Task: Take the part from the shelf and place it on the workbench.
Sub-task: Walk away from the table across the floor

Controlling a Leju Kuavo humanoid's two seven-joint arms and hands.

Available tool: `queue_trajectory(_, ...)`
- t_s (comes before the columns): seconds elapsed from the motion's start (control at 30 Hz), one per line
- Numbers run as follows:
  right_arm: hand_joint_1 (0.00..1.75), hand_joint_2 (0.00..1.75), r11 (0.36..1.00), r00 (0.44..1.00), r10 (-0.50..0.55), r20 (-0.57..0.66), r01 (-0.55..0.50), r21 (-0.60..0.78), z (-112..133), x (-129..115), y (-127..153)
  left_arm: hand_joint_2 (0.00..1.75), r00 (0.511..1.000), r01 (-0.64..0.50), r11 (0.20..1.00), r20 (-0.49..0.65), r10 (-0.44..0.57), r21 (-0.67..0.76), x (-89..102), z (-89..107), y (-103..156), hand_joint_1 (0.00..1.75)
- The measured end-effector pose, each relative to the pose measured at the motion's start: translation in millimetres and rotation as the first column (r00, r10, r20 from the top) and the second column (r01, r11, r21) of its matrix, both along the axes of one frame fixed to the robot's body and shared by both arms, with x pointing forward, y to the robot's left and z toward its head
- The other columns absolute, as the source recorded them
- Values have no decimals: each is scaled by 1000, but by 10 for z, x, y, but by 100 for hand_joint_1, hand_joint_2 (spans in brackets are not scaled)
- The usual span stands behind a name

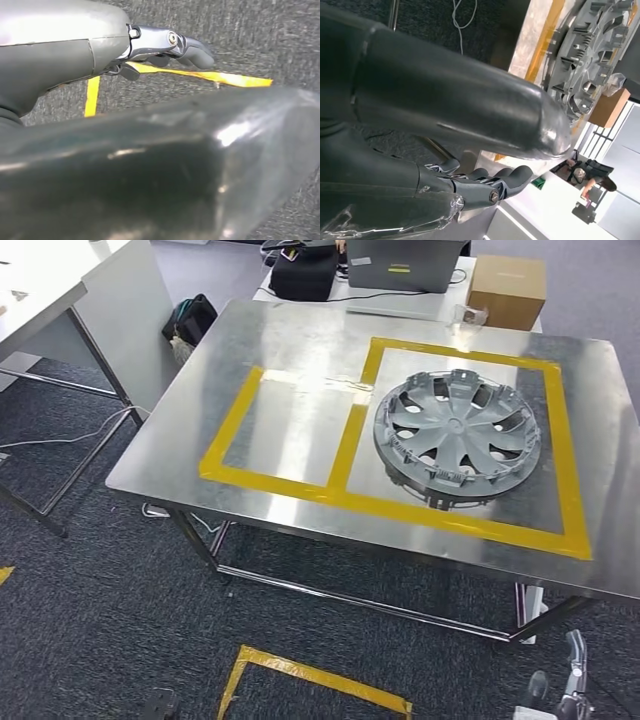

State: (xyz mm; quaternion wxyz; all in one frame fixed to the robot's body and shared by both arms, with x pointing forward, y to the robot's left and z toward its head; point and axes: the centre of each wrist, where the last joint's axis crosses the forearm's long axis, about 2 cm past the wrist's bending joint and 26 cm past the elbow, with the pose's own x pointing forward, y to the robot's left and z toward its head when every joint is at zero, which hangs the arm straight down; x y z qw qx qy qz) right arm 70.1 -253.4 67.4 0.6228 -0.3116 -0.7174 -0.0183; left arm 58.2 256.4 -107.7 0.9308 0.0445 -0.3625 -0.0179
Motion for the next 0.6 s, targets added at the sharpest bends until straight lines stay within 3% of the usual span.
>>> queue_trajectory(0.5,0,0,1000,1000,-1,-3,1,0,-4,-8,0,0,1000,-2,1000,-3,2,0,-15,-2,1,0)
queue_trajectory(0.6,0,0,997,999,-10,-38,13,80,-42,18,7,0,1000,-5,1000,10,5,-14,-15,-3,-1,0)
